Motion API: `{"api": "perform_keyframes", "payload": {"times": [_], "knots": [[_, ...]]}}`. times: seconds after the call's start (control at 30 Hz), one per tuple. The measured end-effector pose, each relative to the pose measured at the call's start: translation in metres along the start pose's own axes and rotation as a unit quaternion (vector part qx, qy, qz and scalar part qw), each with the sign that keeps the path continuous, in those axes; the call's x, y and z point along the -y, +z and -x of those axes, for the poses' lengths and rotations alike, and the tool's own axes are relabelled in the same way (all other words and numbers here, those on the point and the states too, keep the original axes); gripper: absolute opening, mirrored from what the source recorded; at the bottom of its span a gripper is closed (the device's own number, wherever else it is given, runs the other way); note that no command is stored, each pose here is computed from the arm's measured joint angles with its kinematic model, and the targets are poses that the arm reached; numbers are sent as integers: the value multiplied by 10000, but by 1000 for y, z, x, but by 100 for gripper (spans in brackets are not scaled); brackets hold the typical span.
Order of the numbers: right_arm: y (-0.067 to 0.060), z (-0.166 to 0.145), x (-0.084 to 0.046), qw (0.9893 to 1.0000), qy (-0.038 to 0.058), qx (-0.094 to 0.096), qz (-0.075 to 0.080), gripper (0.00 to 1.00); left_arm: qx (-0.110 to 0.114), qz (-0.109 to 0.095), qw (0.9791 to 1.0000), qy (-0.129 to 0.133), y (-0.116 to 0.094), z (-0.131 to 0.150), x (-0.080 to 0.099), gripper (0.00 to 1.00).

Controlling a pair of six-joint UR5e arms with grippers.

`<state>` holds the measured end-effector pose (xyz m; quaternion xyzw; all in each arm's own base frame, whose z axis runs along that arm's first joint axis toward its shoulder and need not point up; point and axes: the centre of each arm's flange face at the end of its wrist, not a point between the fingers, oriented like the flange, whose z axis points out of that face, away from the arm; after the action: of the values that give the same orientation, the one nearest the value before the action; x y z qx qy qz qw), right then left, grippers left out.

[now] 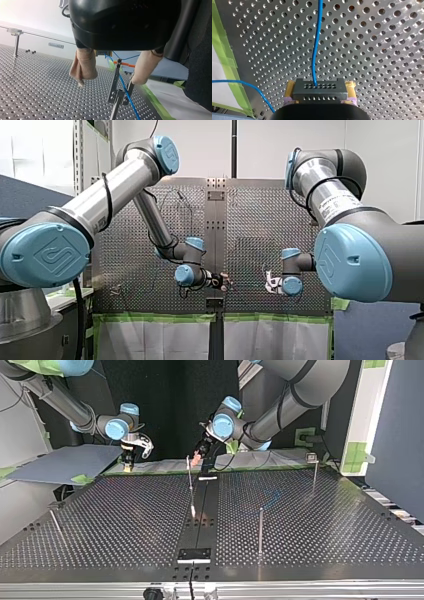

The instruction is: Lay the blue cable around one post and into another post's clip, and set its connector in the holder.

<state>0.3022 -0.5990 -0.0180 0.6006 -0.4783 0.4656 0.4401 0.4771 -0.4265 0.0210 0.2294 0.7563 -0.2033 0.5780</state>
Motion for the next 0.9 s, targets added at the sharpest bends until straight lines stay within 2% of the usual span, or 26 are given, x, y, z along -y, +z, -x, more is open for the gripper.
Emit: {"api": "perform_keyframes", "payload": {"times": [0.23, 0.4, 0.6, 0.77, 0.9], "knots": [[0, 0, 0, 10000, 1, -6, 0, 0, -3, 36, 10000, 5, 0, 0, -1, 100], [0, 0, -1, 10000, 2, -3, 1, 0, -23, 212, 9997, 98, -5, 4, -4, 100], [0, 0, -1, 10000, 1, 9, 0, 0, 86, 430, 9989, 132, -22, 17, -2, 100], [0, 0, -2, 10000, 10, 7, -1, 0, 167, 567, 9982, -20, -41, 28, 8, 100], [0, 0, -2, 10000, 15, 6, -6, 0, 252, 566, 9979, -177, -56, 35, 18, 100]]}}
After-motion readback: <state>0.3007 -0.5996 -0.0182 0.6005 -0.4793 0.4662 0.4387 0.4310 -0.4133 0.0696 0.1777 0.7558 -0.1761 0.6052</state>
